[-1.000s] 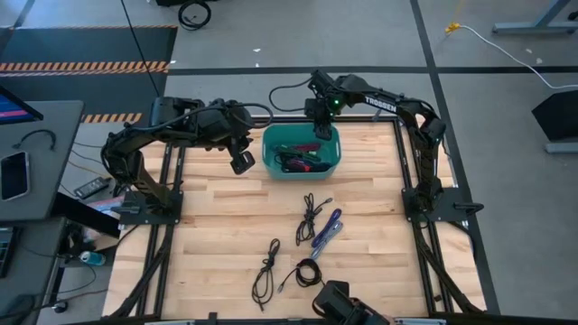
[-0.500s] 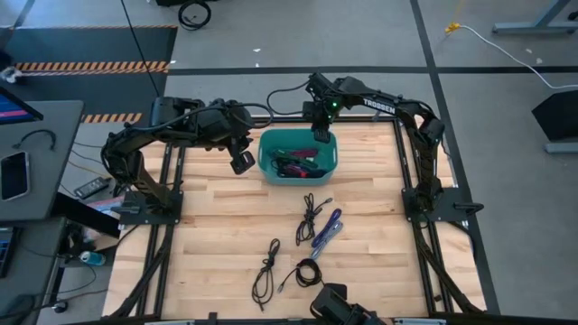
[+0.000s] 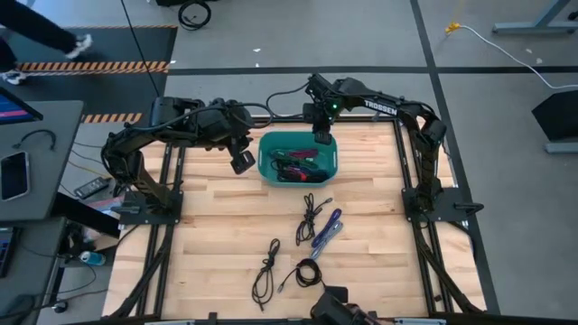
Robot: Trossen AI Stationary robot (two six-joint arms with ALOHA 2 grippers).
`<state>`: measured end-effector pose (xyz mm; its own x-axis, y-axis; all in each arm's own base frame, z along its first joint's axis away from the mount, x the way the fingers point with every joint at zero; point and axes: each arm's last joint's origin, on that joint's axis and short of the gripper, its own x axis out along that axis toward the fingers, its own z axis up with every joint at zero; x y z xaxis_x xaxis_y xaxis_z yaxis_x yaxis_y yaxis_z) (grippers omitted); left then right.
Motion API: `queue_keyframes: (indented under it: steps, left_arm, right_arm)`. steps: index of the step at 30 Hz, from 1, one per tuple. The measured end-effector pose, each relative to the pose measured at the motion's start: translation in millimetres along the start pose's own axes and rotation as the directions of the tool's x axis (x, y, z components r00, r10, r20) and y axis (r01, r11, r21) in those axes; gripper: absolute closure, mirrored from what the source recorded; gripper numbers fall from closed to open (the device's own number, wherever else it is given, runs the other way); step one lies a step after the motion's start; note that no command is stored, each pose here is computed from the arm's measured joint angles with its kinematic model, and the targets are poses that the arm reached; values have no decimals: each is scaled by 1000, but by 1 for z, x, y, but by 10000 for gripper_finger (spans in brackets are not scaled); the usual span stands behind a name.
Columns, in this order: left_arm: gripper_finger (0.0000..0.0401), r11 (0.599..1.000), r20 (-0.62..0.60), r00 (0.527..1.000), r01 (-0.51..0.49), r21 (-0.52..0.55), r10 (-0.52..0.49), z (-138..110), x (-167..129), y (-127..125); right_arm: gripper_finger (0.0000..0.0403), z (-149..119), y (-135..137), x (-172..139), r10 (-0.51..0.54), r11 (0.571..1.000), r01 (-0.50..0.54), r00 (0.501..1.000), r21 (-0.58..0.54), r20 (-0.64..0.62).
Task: Pick and place USB-C Cables
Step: Move the light blue bin to the center of the table
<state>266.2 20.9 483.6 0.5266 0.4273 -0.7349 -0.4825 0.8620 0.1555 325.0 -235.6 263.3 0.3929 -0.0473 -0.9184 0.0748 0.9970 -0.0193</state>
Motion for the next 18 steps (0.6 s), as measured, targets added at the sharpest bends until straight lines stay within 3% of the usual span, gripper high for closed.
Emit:
queue_keyframes:
  steps: [8,18]
  left_arm:
    - [312,1000,1,1000,-4,-1,4,0,0,0]
    - [312,1000,1,1000,-4,-1,4,0,0,0]
  right_arm:
    - [265,2,3,1,-69,995,66,997,-74,-34]
    - [260,1,6,8,-23,997,20,999,-76,-28]
